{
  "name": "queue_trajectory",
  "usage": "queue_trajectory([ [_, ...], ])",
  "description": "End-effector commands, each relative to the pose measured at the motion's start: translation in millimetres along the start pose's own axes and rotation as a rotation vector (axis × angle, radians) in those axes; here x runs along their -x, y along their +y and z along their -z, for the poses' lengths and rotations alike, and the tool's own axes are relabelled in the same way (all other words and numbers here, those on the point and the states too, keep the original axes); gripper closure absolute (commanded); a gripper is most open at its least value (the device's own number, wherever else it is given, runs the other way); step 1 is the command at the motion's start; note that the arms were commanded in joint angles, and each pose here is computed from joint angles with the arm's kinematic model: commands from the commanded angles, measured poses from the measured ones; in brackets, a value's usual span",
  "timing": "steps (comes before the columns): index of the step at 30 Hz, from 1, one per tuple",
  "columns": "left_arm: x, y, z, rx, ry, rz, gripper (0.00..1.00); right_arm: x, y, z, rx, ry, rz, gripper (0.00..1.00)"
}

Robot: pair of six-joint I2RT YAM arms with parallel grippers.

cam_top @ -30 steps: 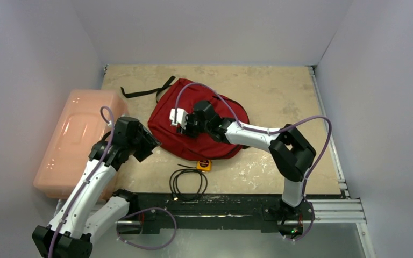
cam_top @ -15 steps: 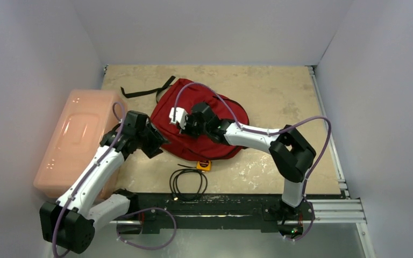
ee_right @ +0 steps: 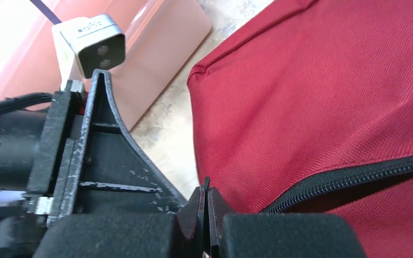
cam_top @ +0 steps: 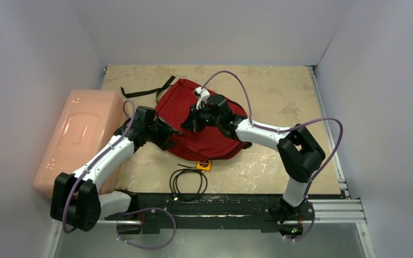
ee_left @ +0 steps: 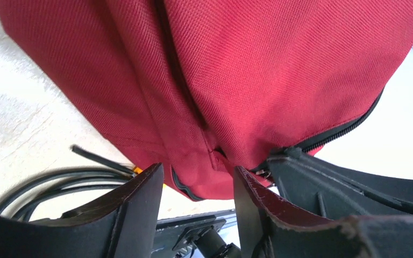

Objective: Pack the student bag
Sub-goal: Zip the student bag at the center of the board.

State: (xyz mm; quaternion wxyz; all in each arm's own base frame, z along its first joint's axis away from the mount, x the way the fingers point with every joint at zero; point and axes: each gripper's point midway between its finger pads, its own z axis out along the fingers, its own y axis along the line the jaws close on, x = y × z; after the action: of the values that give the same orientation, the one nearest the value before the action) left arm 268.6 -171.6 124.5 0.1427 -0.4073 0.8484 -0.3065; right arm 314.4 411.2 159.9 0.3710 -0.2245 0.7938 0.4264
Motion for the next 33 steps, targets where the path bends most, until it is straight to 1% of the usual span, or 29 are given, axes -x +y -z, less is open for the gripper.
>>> queue_trajectory([
  [1,0,-19,-13,-0.102,0.007,-0.007,0.49,11,27,-3,0.117,-0.02,-0.186,1.0],
  [5,-9,-23,-19,-0.152,0.042,-0.033,0.47,12,29,-2,0.129,-0.021,-0.206,1.0],
  [8,-11,-22,-18,-0.207,0.034,-0.023,0.47,15,32,1,0.133,-0.03,-0.206,1.0],
  [15,-2,-9,-18,-0.319,-0.041,0.097,0.48,28,29,10,0.094,-0.064,-0.154,1.0],
  [20,5,-13,-10,-0.369,-0.08,0.104,0.39,27,25,11,0.08,-0.073,-0.156,1.0],
  [22,7,-16,-6,-0.382,-0.095,0.098,0.33,27,25,11,0.082,-0.073,-0.159,1.0],
  [28,21,-22,-6,-0.41,-0.167,0.111,0.27,34,29,12,0.096,-0.089,-0.16,1.0],
  [30,23,-31,-9,-0.443,-0.157,0.115,0.29,35,30,12,0.098,-0.089,-0.165,1.0],
  [31,23,-36,-11,-0.453,-0.147,0.116,0.32,35,31,12,0.101,-0.09,-0.166,1.0],
  [33,22,-41,-19,-0.456,-0.12,0.124,0.42,36,31,12,0.102,-0.093,-0.173,1.0],
])
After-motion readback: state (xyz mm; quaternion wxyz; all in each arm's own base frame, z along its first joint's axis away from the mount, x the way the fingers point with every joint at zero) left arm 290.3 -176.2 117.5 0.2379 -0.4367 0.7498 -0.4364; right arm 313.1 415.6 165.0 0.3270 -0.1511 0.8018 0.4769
